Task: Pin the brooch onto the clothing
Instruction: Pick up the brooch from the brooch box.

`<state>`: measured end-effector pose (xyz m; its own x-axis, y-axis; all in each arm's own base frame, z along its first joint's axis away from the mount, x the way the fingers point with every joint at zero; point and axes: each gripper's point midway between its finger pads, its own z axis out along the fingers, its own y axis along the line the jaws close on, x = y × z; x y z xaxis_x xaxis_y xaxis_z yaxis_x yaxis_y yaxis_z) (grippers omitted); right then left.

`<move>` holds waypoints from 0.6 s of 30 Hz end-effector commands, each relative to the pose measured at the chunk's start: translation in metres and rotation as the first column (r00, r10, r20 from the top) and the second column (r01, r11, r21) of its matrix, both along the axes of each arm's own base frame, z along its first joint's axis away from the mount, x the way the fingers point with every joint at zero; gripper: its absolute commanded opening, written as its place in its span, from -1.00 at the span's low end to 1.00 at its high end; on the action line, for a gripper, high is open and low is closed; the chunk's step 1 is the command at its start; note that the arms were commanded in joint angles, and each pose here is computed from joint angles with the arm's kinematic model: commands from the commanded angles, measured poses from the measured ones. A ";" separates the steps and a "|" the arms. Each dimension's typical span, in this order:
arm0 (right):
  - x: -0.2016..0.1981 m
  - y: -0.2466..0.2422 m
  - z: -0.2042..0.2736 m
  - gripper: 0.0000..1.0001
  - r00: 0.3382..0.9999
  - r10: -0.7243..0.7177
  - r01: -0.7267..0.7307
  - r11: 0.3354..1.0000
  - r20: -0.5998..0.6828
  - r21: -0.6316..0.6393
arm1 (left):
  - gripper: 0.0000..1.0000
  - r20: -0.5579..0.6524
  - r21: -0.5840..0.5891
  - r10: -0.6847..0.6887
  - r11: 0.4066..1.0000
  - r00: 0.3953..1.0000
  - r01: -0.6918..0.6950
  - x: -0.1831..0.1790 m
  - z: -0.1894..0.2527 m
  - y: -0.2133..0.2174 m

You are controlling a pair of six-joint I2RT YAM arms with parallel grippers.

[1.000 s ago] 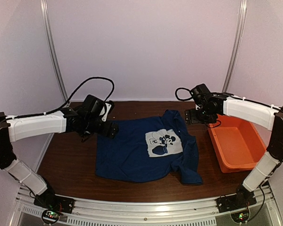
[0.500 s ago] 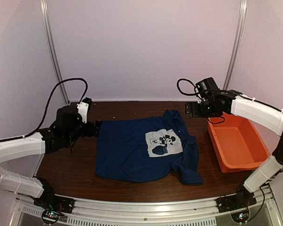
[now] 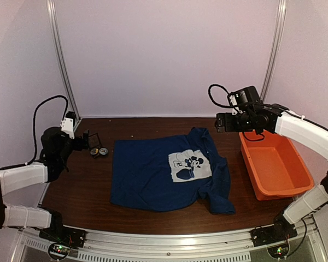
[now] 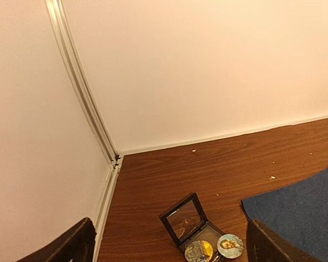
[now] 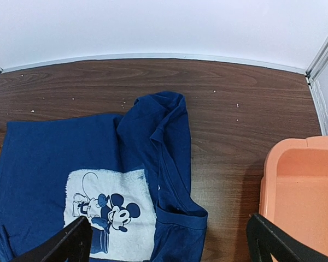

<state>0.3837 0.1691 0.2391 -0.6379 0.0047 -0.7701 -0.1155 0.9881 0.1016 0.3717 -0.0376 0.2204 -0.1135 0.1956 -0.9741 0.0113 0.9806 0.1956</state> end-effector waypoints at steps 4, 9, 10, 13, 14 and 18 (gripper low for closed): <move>-0.004 -0.005 0.018 1.00 0.998 0.014 -0.015 1.000 0.054 0.008 | 0.95 0.018 -0.019 -0.171 0.985 0.985 0.171 0.008 -0.026 -0.001; -0.004 -0.002 0.019 1.00 0.998 0.023 -0.024 1.000 0.058 0.016 | 0.95 -0.013 -0.046 -0.264 0.964 0.964 0.263 0.011 -0.047 -0.008; -0.004 -0.002 0.018 1.00 0.998 0.023 -0.023 1.000 0.056 0.015 | 0.95 -0.013 -0.042 -0.273 0.961 0.962 0.272 0.011 -0.050 -0.010; -0.004 -0.003 0.015 1.00 0.998 0.023 -0.023 1.000 0.051 0.010 | 0.95 0.006 -0.026 -0.273 0.962 0.962 0.273 0.009 -0.057 -0.010; -0.004 -0.003 0.014 1.00 0.998 0.023 -0.024 1.000 0.050 0.010 | 0.95 0.026 -0.019 -0.269 0.963 0.963 0.269 0.008 -0.055 -0.009; -0.003 -0.003 0.011 1.00 0.999 0.021 -0.022 1.000 0.047 0.007 | 0.95 0.040 -0.030 -0.255 0.966 0.966 0.257 0.006 -0.062 -0.007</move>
<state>0.3807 0.1689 0.2541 -0.6010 0.0044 -0.7993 -0.1390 0.9842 0.1099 0.3782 -0.0429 0.1404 -0.1431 0.1797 -0.9733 0.2556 0.9567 0.1391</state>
